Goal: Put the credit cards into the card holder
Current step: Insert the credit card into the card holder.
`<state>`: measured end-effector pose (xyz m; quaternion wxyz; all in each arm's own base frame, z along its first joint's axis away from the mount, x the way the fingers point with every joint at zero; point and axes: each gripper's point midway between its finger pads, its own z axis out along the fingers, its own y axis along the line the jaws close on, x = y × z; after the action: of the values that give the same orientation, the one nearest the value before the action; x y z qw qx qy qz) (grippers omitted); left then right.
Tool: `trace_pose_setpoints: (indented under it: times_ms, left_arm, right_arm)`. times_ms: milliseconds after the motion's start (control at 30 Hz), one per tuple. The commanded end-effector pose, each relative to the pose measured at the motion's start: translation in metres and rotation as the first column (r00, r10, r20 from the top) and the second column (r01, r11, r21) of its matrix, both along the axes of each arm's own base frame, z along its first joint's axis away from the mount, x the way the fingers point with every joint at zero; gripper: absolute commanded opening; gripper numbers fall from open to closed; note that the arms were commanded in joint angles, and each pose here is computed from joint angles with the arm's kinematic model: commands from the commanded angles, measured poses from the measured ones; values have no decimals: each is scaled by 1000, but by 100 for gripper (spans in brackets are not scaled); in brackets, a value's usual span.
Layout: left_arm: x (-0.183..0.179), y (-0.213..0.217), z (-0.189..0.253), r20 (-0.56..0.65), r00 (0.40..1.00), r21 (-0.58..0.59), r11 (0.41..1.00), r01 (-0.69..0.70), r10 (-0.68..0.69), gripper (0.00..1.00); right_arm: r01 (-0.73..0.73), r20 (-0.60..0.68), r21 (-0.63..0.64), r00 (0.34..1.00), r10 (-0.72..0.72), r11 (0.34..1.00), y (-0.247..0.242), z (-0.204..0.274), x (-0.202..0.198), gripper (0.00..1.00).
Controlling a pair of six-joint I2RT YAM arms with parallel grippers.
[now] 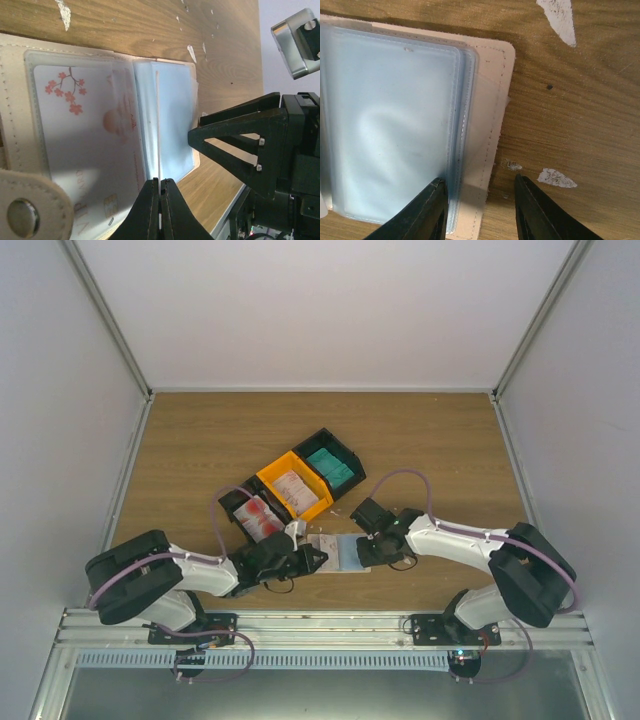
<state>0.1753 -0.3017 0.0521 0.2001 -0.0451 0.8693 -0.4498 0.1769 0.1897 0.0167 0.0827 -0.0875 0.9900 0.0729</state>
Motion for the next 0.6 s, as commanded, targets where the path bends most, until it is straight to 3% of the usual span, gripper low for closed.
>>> trace_pose_setpoints:
  times_ms: [0, 567]
  left_arm:
    - [5, -13, 15, 55, 998, -55, 998, 21, -18, 0]
    - [2, -22, -2, -26, 999, -55, 998, 28, -29, 0]
  right_arm:
    - [-4, -28, -68, 1000, 2, 998, -11, -9, -8, 37]
    - [10, -33, -63, 999, -12, 998, -12, -11, -11, 38]
